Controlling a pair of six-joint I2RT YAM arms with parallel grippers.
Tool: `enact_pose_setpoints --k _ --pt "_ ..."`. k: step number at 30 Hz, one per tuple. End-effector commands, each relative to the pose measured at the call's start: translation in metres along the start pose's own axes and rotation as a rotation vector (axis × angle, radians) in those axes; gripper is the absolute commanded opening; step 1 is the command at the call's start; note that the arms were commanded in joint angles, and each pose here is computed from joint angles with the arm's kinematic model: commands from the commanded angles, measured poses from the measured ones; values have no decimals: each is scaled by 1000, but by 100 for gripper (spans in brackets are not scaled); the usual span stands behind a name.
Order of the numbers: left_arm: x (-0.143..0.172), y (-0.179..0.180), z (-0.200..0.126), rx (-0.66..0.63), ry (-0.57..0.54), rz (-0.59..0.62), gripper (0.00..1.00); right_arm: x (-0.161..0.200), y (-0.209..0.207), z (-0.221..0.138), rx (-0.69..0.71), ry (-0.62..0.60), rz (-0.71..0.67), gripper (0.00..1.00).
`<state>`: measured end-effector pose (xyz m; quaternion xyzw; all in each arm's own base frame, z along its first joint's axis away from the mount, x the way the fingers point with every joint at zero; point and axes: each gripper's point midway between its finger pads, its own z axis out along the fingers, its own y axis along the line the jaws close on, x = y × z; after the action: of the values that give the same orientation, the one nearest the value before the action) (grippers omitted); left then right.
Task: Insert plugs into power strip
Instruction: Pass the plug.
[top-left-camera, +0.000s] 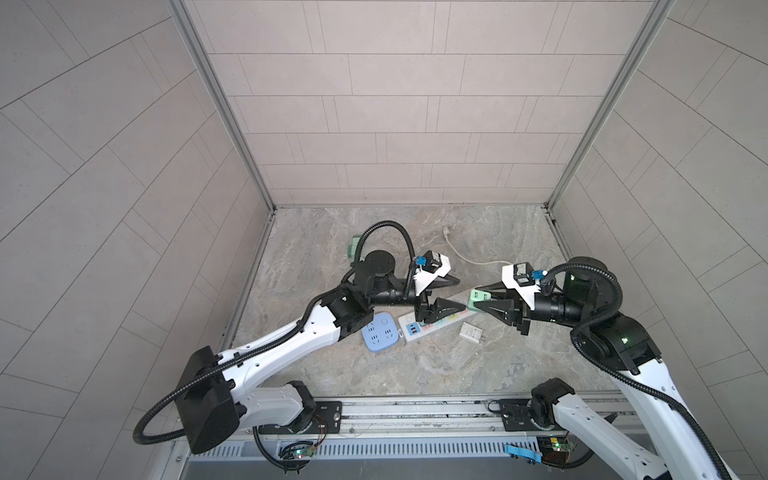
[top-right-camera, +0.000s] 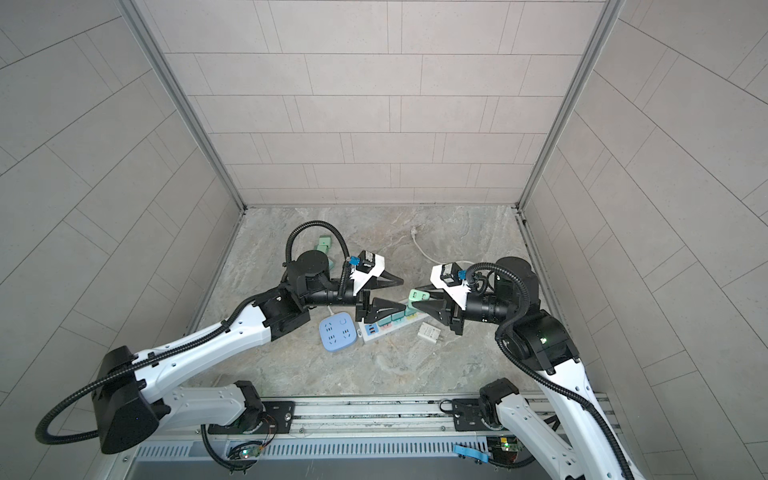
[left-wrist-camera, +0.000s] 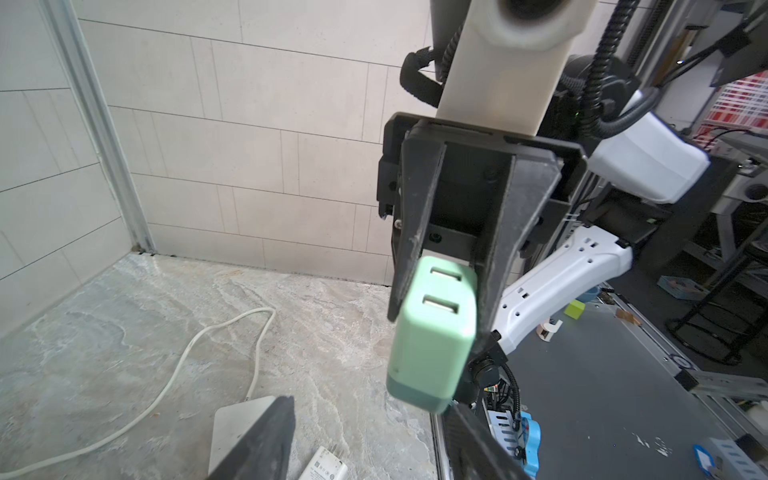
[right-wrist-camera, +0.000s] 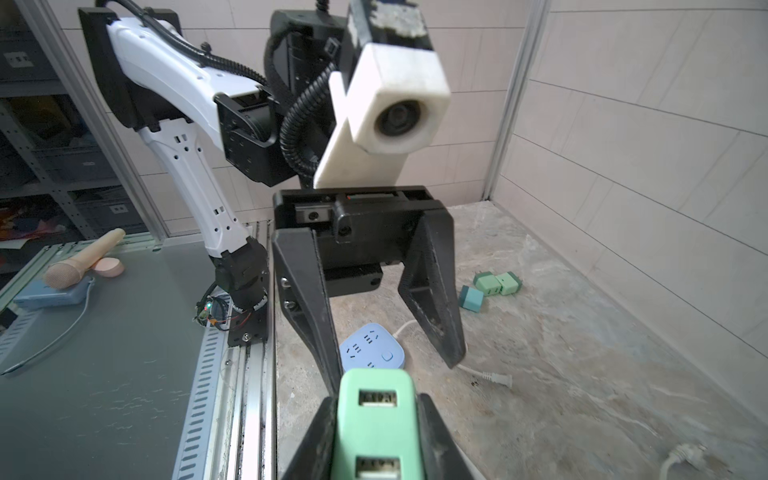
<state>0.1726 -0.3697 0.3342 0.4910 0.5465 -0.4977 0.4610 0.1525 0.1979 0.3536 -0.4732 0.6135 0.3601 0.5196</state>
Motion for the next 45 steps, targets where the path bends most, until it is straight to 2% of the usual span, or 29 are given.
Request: enact_pose_setpoints --k 1,8,14,15,22,24,26,31,38,45 --pt "-6 -14 -1 77 -36 33 63 -18 5 4 2 -63 -80 0" --pt "-6 -16 -2 83 -33 27 52 -14 4 22 -26 -37 -75 0" --pt "-10 -24 -6 106 -47 42 51 -13 -3 26 -1 -32 -66 0" --pt "-10 -23 -6 102 -48 46 49 -13 -4 26 0 -35 -64 0" --pt "-13 -27 -7 121 -58 55 14 -9 -7 33 -17 -34 -23 0" --pt "-13 -27 -7 124 -60 57 9 -5 -9 36 -16 -18 -6 11" --pt "-13 -26 -7 114 -61 58 3 0 -12 37 -1 0 11 16" --pt "-5 -17 -6 62 -44 71 0 9 -27 32 110 47 46 40" --pt "32 24 -9 -166 98 168 0 10 -32 9 232 103 -30 47" --pt "37 21 -14 -161 126 241 0 28 -28 4 203 244 -67 53"
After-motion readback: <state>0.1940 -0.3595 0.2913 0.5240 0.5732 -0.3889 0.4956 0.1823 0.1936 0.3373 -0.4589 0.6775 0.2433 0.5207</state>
